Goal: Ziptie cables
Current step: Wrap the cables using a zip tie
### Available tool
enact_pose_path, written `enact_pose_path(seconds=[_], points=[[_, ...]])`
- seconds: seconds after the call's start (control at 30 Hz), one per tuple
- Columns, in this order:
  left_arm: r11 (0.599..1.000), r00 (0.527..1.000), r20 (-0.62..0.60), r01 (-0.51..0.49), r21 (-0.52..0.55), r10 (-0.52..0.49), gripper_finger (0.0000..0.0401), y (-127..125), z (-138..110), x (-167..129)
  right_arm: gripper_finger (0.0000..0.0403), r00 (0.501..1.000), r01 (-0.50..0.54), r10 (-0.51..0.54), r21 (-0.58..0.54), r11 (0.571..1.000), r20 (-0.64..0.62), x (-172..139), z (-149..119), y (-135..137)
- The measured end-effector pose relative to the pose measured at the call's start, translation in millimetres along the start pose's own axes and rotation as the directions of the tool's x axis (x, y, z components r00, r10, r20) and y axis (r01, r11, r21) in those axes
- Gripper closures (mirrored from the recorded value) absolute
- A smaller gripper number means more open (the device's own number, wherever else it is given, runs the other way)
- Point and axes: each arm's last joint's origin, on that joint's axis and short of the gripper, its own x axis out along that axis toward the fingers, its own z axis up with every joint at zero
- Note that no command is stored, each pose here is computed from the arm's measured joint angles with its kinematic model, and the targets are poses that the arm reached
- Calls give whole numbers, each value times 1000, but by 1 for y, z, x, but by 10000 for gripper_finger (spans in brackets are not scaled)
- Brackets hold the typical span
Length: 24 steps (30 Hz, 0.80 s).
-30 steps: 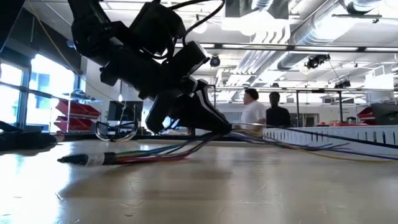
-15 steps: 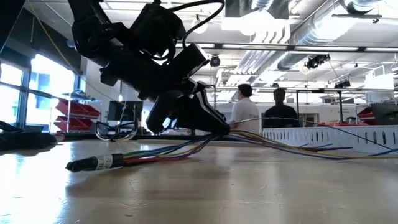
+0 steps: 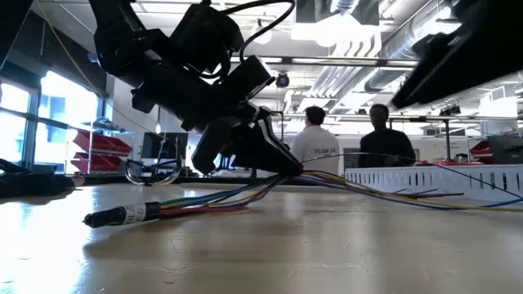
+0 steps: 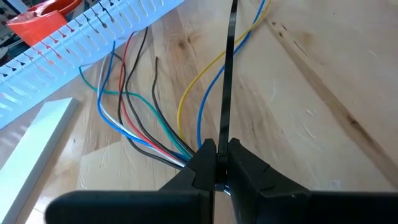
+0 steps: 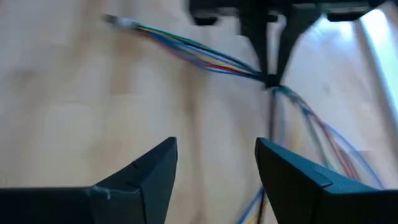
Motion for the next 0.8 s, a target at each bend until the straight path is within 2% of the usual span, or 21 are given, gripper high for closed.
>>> enact_pose_path(seconds=[0.17,0.4,0.53,0.8], points=[[1000,1000,8,1,-7,-1,394,0,1,0,199,991,137,-137,-4,991,-4,48,-1,-14],[1000,1000,8,1,-8,-1,394,-1,1,0,211,989,146,-148,70,987,20,77,7,-32],[1000,1000,10,3,-6,-3,394,-2,2,0,254,994,109,-109,129,986,-5,83,8,-40],[1000,1000,12,9,-1,-9,394,-5,3,-1,360,994,105,-103,123,987,-22,93,2,-37]])
